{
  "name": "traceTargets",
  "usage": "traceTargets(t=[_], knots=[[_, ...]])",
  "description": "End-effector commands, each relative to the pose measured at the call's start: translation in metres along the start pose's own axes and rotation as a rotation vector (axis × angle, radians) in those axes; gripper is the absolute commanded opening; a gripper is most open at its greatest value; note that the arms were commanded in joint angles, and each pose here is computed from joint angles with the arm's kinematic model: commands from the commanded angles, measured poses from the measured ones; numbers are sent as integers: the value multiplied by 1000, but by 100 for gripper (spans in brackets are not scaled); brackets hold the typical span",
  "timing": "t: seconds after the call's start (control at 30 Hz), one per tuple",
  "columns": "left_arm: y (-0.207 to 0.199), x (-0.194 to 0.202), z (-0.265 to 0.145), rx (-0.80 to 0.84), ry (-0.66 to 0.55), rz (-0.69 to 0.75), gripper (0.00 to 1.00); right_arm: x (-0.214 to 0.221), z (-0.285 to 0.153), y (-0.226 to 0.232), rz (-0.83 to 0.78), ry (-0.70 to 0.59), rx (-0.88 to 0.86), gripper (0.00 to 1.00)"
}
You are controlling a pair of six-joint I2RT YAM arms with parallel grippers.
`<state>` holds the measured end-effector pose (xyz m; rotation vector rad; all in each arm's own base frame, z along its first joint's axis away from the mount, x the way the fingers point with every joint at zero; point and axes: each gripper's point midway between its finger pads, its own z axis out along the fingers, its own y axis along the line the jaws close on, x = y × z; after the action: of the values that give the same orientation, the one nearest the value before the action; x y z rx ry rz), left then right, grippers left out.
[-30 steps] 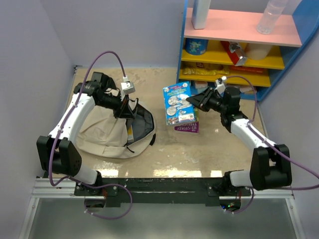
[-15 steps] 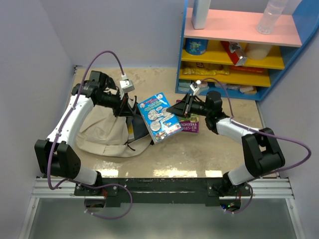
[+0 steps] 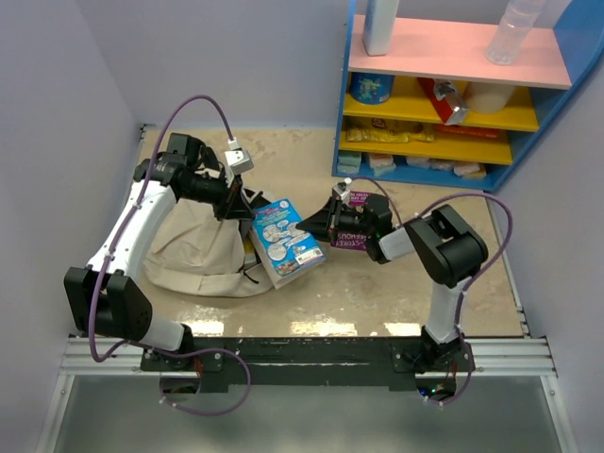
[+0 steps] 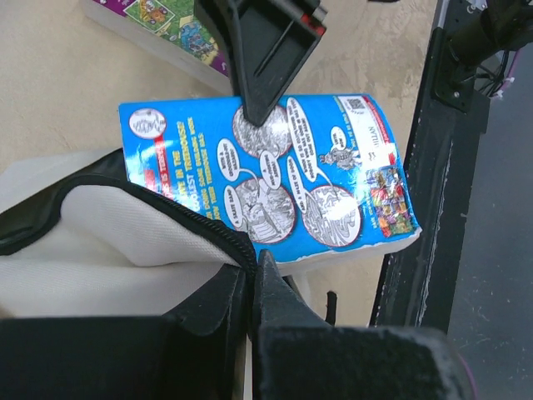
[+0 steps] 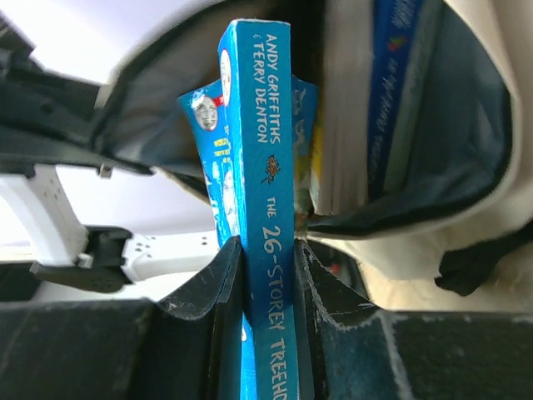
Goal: Pack the student bag
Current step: Place the book in the student bag.
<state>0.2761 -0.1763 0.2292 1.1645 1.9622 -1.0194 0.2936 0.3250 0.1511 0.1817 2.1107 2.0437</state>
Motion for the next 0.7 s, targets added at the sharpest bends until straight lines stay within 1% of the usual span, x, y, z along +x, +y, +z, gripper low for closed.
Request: traceTargets(t=[0.0,0.07,0.17,0.27,0.33,0.37,0.4,0.47,0.5,0.53,0.6,0.67], knots=[[-21,-39,-9,63,-127,101,0,26,-5,53,-77,90,-282,0],[-21,-37,-9,67,-121,98,0,27,-8,50,-56,86,-301,0],[-21,-37,-8,69,-118,96,0,28,-9,54,-69,84,-313,0],[-20,-36,-7,74,-118,93,0,27,-6,56,-83,88,-303,0],[-22,-36,-7,80,-119,92,0,24,-1,55,-108,84,-267,0],[-22,-37,-8,77,-120,94,0,22,2,53,-119,81,-243,0],[-22,-37,-8,77,-121,95,0,20,9,42,-135,79,-170,0],[-23,-37,-9,78,-122,96,0,13,21,39,-189,80,-101,0],[-23,-38,-9,78,-123,99,0,14,27,15,-192,92,8,0],[-24,-38,-9,81,-124,96,0,7,35,25,-242,95,17,0],[-25,-37,-9,84,-124,95,0,4,41,10,-252,108,100,0],[-27,-37,-9,91,-122,95,0,-6,50,14,-260,109,101,0]])
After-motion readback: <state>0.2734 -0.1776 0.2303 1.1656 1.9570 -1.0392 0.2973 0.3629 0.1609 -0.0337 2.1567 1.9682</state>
